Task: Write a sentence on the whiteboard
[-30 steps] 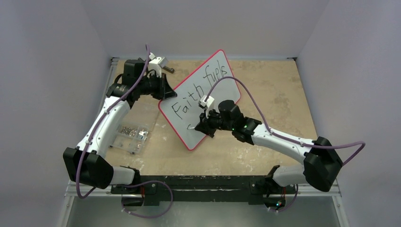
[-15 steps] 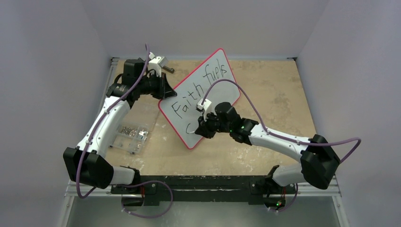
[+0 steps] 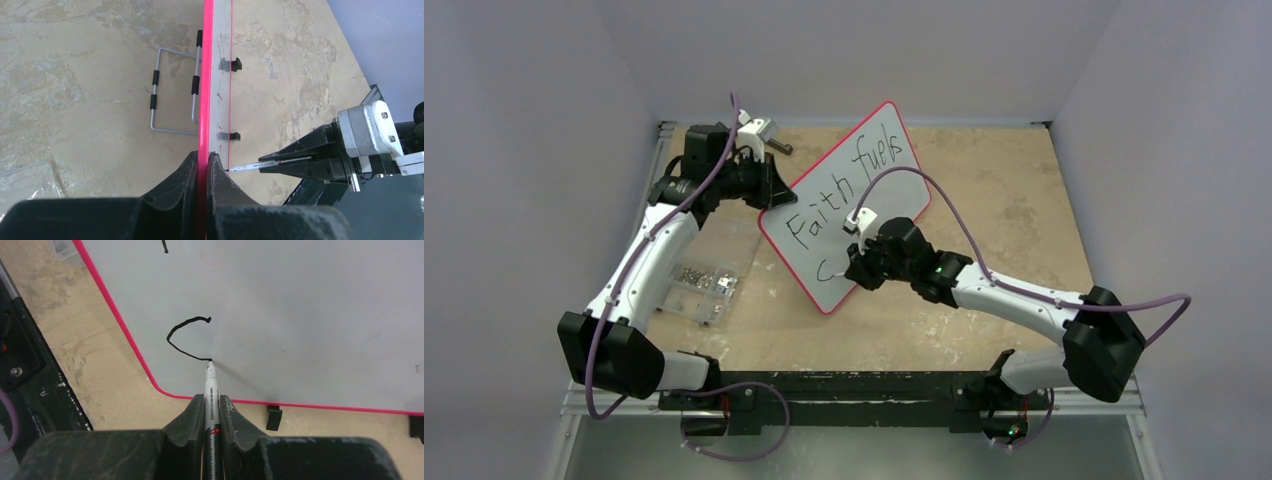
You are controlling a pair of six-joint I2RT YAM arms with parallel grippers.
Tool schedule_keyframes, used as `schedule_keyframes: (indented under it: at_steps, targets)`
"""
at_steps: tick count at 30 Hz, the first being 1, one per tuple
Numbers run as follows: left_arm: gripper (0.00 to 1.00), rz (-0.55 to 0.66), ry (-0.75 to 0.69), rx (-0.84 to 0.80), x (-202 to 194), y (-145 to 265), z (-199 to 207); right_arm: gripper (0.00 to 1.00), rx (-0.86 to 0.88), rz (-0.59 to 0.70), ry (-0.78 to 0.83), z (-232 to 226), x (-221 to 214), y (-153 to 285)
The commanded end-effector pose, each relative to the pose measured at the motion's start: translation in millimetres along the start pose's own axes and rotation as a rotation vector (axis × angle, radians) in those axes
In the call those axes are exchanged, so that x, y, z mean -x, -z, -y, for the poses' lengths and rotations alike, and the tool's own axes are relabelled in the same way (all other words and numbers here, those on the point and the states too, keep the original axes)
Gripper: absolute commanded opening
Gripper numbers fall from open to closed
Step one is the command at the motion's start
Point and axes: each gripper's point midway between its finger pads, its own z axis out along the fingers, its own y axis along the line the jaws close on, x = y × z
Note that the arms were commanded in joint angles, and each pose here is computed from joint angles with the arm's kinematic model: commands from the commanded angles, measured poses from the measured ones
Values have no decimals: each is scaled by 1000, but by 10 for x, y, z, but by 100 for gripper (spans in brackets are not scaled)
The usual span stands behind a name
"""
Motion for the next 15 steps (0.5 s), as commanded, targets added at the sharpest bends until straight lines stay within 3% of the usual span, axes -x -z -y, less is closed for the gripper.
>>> schedule_keyframes:
  at_steps: [1, 9, 15]
  targets:
    - [0, 58, -49, 121, 157, 40, -245, 0, -73, 110, 16, 97, 417, 116]
    - [0, 59, -51, 127, 158, 46, -251, 0, -5, 145, 5, -69, 573, 321]
    - [0, 62, -52, 129, 164, 53, -252, 0, -45, 171, -14, -11, 636, 366]
